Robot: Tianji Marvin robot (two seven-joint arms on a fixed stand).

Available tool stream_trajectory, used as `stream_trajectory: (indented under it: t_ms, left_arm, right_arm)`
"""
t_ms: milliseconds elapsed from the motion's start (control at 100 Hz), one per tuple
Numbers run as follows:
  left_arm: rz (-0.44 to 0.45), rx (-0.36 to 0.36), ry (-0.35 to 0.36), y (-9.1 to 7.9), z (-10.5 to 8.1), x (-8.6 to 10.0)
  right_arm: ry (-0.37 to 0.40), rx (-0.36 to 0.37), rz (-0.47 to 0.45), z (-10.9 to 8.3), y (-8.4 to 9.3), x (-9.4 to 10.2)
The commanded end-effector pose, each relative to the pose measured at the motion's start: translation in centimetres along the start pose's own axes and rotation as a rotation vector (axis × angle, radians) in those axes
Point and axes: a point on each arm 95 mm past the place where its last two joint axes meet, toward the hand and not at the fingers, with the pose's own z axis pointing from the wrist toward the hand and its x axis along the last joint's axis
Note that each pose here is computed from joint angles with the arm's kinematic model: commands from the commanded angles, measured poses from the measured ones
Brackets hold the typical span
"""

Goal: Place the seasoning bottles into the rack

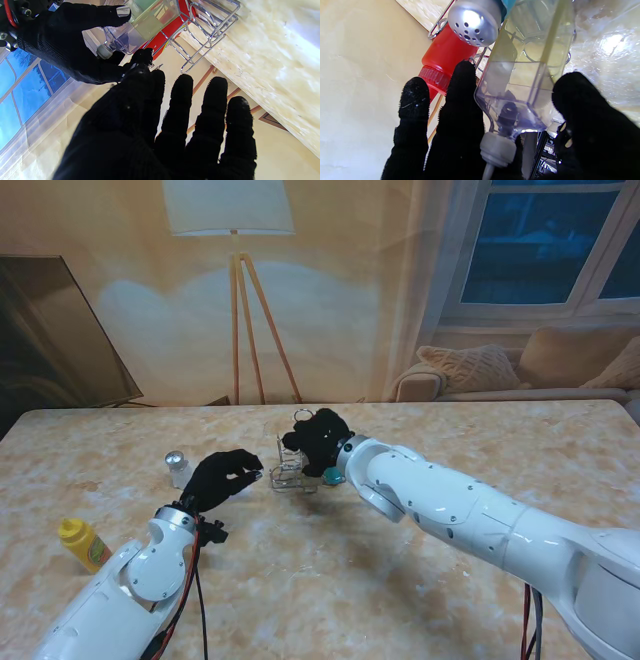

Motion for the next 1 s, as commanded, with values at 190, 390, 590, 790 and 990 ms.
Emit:
stream_trajectory:
  t_ms: [190, 390, 590, 790, 990]
  left_arm:
    - [-0.005, -0.012, -0.001, 0.18, -0.01, -0.01]
    - [-0.003, -0.013, 0.001, 0.16, -0.03, 0.0]
    - [-0.003, -0.015, 0.0, 0.16, -0.03, 0.01]
    - [-0.003, -0.013, 0.0, 0.14, -0.03, 0.03]
    - [-0.004, -0.013, 0.0, 0.11, -0.04, 0.01]
  right_arm:
    - [0.01, -0.014, -0.001, -0.15, 0.25, 0.02]
    - [0.018, -0.028, 0.0, 0.03, 0.2, 0.04]
    - [0.021, -0.046, 0.003, 0.2, 0.23, 0.08]
    - [0.032, -0.072, -0.005, 0.39, 0.26, 0.04]
    - [0.034, -0.088, 0.004, 0.61, 0.15, 0.19]
